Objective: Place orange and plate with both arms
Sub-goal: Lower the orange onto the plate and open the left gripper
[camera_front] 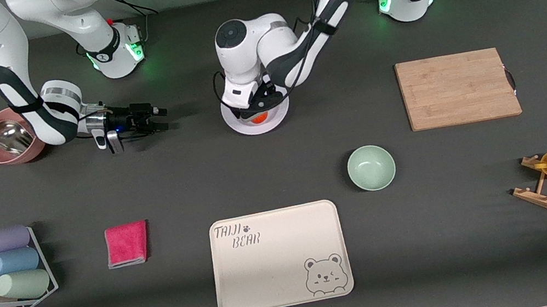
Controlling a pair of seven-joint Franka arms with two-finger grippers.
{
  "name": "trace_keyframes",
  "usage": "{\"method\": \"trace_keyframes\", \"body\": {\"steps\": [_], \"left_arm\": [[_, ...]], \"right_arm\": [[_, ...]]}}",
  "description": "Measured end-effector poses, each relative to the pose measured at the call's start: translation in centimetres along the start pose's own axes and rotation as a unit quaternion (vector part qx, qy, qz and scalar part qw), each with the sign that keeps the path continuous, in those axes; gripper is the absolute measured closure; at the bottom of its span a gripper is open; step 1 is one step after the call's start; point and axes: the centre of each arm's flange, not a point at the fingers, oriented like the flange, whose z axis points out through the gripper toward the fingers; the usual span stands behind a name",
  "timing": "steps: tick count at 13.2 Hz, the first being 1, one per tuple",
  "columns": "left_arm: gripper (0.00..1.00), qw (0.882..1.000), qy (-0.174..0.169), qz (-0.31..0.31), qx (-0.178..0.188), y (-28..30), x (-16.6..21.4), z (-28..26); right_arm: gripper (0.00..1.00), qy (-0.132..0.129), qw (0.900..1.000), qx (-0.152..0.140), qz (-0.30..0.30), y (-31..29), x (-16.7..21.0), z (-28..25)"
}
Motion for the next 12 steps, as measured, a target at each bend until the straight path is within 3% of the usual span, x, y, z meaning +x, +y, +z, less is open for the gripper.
{"method": "trace_keyframes", "body": {"steps": [4, 6, 9, 11, 12], "left_arm": [[0.31, 1.000, -0.003, -0.007, 0.018, -0.4, -2.4, 2.5], [0.31, 1.000, -0.003, -0.007, 0.020, -0.3, -3.3, 2.6], [0.31, 1.000, -0.003, -0.005, 0.019, -0.2, -4.3, 2.5], [0.12, 1.000, -0.001, -0.002, 0.019, -0.2, -4.5, 2.5], [0.03, 1.000, 0.002, -0.002, 0.022, -0.2, -4.3, 2.5]], "right_arm": [[0.00, 0.001, 1.000, 0.003, -0.004, -0.1, 0.3, 0.0], [0.05, 0.003, 1.000, 0.003, -0.004, -0.2, 0.4, 0.0], [0.39, 0.004, 1.000, 0.003, -0.004, -0.2, 0.4, 0.0], [0.60, 0.004, 1.000, 0.003, -0.003, -0.1, 0.4, 0.0], [0.62, 0.004, 1.000, 0.003, -0.003, -0.1, 0.4, 0.0]]}}
